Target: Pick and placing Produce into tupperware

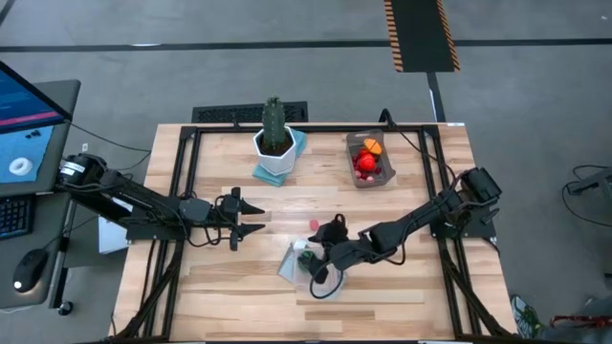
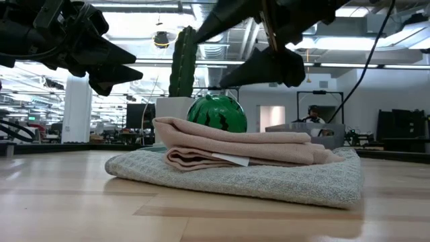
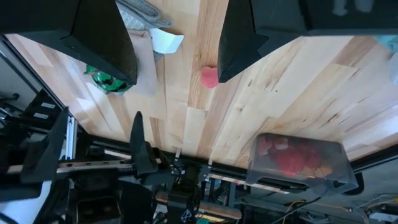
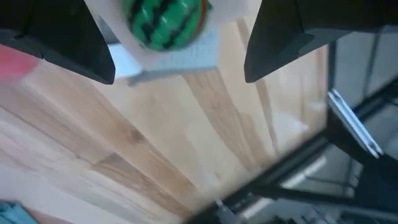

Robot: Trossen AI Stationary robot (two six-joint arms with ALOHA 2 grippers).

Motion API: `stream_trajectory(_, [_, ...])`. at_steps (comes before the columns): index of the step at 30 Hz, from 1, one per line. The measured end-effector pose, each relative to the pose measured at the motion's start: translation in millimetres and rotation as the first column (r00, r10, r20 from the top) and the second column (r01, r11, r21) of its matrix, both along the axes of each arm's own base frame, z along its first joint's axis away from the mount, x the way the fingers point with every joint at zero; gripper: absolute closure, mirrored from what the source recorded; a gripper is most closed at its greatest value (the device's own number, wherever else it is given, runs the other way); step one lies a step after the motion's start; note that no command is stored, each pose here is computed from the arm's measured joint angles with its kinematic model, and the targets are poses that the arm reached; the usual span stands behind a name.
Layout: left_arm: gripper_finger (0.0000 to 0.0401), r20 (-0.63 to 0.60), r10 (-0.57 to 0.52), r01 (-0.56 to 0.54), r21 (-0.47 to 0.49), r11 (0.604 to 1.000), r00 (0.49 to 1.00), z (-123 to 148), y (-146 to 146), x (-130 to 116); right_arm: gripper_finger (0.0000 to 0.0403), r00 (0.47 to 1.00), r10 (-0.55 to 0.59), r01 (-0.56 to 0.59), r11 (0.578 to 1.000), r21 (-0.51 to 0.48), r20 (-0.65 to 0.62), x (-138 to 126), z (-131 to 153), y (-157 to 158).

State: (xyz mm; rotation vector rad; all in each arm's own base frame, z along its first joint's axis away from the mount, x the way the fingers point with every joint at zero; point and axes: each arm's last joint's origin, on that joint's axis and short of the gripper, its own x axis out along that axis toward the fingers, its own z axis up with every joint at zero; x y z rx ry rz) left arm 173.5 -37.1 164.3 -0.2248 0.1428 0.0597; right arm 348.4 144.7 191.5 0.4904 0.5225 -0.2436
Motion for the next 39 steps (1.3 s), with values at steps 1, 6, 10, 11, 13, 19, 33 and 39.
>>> stream_trajectory(1, [0.0188, 0.000, 0.000, 0.000, 0.000, 1.000, 1.000, 0.0, 0.0, 0.0, 0.0023, 1.000, 0.007, -0.008, 1.000, -0.014, -0.015, -1.4, -1.2, 0.9])
stream_trajectory(6, [0.0188, 0.000, 0.000, 0.000, 0.000, 1.000, 1.000, 0.0, 0.0, 0.0, 0.0023, 0.997, 0.037, -0.043, 0.995, -0.087, -0.069, -7.4, -5.4, 6.0])
stream_trajectory(10, [0.0188, 0.000, 0.000, 0.000, 0.000, 1.000, 1.000, 0.0, 0.0, 0.0, 0.0023, 0.997, 0.043, -0.051, 0.991, -0.125, -0.065, -9.9, -5.1, 11.0])
stream_trajectory(11, [0.0188, 0.000, 0.000, 0.000, 0.000, 1.000, 1.000, 0.0, 0.0, 0.0, 0.0023, 0.997, 0.045, -0.053, 0.990, -0.127, -0.065, -10.4, -5.1, 11.9])
stream_trajectory(13, [0.0188, 0.000, 0.000, 0.000, 0.000, 1.000, 1.000, 0.0, 0.0, 0.0, 0.0023, 0.997, 0.039, -0.046, 0.990, -0.131, -0.060, -10.9, -5.0, 13.1])
stream_trajectory(19, [0.0188, -0.001, 0.002, -0.002, 0.001, 1.000, 1.000, -0.1, 0.1, 0.0, 0.0023, 0.996, 0.034, -0.046, 0.987, -0.157, -0.078, -0.4, -28.8, 21.9])
stream_trajectory(33, [0.0188, -0.012, 0.003, -0.003, 0.004, 1.000, 1.000, -1.2, 0.1, -0.1, 0.0024, 0.974, 0.029, -0.080, 0.970, -0.227, -0.223, 28.4, -61.7, 36.0])
stream_trajectory(39, [0.0188, -0.010, 0.003, -0.003, 0.003, 1.000, 1.000, -1.0, 0.1, -0.1, 0.0024, 0.974, 0.025, -0.075, 0.974, -0.216, -0.224, 32.3, -63.5, 38.2])
